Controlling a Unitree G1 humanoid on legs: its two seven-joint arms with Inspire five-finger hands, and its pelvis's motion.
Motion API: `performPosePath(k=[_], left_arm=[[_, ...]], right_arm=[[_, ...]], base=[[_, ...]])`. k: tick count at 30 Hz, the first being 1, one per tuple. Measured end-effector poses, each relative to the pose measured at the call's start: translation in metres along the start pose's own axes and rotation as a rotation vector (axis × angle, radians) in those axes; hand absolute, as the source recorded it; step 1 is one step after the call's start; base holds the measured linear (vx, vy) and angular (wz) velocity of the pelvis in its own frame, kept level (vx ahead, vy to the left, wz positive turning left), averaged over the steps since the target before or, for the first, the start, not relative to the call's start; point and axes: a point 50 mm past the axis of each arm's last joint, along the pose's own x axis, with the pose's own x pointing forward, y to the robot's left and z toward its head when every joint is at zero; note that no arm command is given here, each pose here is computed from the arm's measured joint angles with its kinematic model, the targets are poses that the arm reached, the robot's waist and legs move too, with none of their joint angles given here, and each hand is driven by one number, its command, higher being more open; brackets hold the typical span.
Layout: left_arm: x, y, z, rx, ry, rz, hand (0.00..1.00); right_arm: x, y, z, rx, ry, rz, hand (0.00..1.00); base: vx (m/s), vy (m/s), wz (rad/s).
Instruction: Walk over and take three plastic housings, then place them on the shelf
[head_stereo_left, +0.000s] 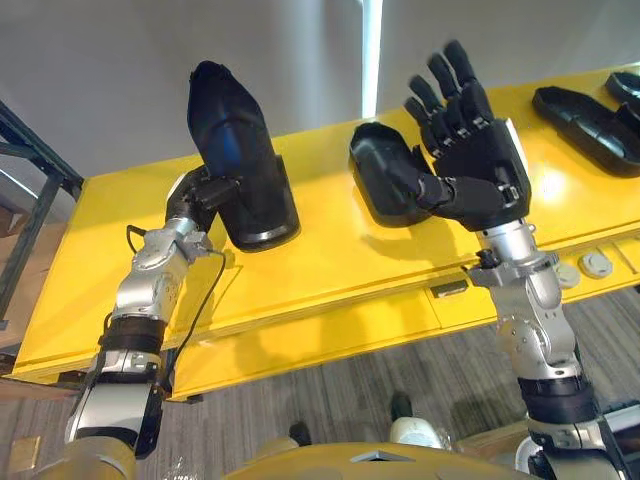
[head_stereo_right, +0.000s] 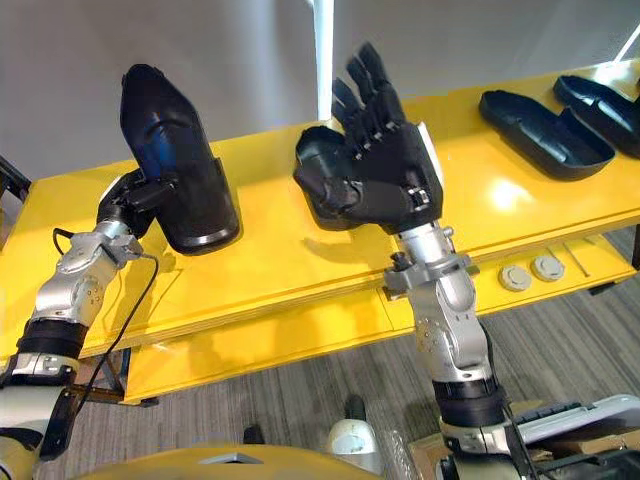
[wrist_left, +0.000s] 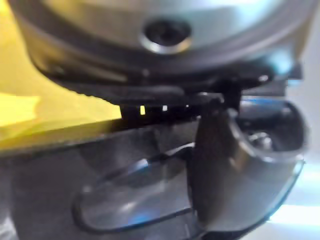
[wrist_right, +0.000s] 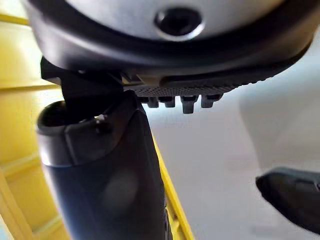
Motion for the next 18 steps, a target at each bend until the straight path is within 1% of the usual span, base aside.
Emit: performPosePath(k=[5, 7, 18], left_arm=[[0.001, -0.008, -0.014, 0.007, 0.109, -0.05, 0.0], [0.003, -0.013, -0.01, 0.013, 0.102, -0.08, 0.0], [0.002, -0.019, -0.004, 0.028, 0.102, -0.102, 0.0]], right_arm=[[0.011, 0.008, -0.001, 0.013, 0.005, 0.047, 1.0], [0.011, 0.008, -0.003, 0.019, 0.019, 0.043, 1.0], [0.012, 0.017, -0.008, 0.045, 0.04, 0.078, 1.0]], base=[[-0.01, -0.003, 0.05], [-0.01, -0.004, 0.07], [-0.02, -0.003, 0.03]])
